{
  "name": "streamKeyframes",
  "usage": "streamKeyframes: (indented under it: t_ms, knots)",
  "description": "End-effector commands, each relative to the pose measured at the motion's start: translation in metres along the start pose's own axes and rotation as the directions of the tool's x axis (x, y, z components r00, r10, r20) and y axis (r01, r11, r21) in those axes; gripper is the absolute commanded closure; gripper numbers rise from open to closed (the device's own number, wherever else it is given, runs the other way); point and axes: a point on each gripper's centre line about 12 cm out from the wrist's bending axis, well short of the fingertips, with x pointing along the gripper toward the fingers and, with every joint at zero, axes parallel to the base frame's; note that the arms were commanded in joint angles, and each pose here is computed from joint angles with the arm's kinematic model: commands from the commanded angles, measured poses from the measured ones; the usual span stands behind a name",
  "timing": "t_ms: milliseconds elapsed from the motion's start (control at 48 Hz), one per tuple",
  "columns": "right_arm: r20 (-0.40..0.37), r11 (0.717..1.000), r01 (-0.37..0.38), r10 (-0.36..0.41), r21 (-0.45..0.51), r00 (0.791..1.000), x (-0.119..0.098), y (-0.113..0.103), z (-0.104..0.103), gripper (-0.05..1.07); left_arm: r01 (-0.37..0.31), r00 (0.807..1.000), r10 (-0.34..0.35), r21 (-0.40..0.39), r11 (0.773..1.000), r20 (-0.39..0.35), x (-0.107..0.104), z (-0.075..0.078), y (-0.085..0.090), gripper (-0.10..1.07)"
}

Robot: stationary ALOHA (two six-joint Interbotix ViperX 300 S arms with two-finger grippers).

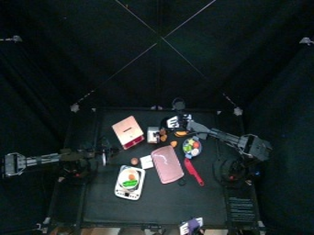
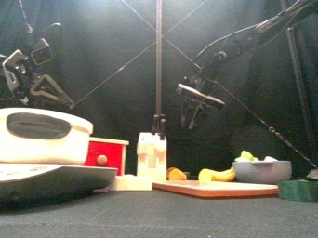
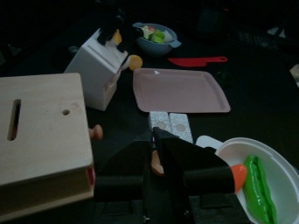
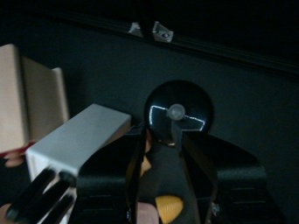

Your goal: Grab pot lid

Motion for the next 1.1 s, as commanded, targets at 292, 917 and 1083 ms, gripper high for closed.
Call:
streamKeyframes:
  t_ms: [292,917,1083]
  knots:
    - [-0.046,0.994,0.112,-0.113,-0.022,0.993,0.044,0.004,0.007,0.31,0.005,1.000,-0.005,0.001,1.000,0.008,0.001,0.003,-0.001,0.42]
    - [-0.133,0.993,0.115,-0.118,-0.027,0.984,0.089,-0.004,-0.029,0.11,0.000,1.000,0.000,0.002,1.000,0.009,0.001,0.004,0.000,0.42]
    - [-0.139,0.992,0.121,-0.124,-0.033,0.983,0.095,-0.004,-0.031,0.11,0.000,1.000,0.000,0.000,1.000,0.009,0.001,0.003,0.000,0.42]
